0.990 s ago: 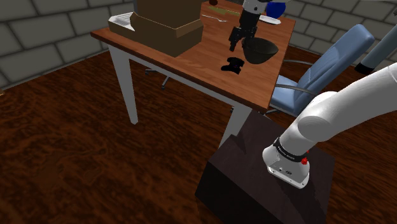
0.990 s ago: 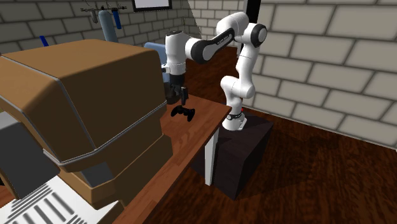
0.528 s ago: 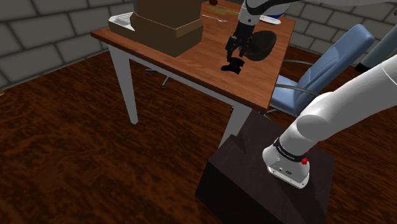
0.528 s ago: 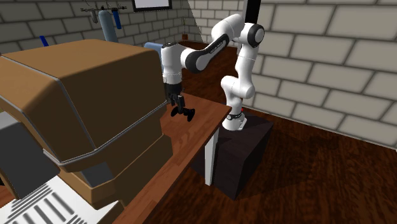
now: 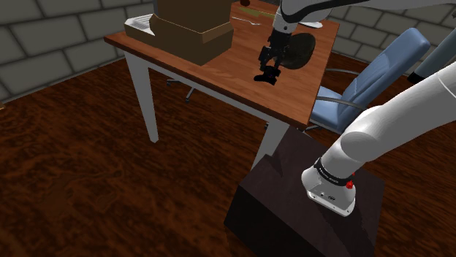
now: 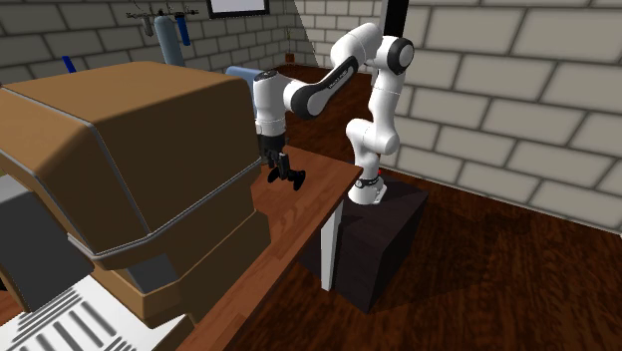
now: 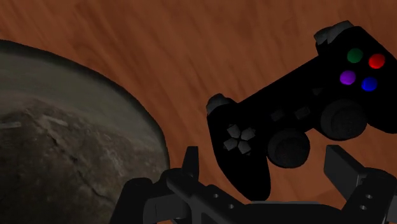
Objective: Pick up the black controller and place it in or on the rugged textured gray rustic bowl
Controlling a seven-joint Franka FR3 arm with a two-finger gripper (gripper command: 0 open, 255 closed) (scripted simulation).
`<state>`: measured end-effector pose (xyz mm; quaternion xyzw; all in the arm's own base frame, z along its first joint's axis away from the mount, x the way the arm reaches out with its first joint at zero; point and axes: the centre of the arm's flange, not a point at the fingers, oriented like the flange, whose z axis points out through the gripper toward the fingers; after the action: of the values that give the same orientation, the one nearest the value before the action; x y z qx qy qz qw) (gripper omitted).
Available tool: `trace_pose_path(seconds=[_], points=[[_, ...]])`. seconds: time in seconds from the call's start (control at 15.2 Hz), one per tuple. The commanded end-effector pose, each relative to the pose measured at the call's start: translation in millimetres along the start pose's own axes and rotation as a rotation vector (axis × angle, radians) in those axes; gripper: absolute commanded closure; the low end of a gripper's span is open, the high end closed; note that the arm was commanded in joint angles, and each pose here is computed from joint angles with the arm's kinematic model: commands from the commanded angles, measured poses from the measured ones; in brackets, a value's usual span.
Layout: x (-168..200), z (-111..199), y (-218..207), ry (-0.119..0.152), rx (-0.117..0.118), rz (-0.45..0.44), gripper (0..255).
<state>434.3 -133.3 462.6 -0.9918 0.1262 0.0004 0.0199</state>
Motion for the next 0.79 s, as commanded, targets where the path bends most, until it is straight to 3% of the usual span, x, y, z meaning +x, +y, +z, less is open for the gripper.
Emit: trace_pose_path(seconds=[0.0,0.07,0.13,0.73], points=[[0.0,0.4,0.6,-0.001,0.0,0.001,0],[0.0,0.4,0.6,-0.001,0.0,0.001,0],[0.0,0.5,0.6,-0.001,0.0,0.001,255],[0.0,0.4,0.6,-0.001,0.0,0.001,255]])
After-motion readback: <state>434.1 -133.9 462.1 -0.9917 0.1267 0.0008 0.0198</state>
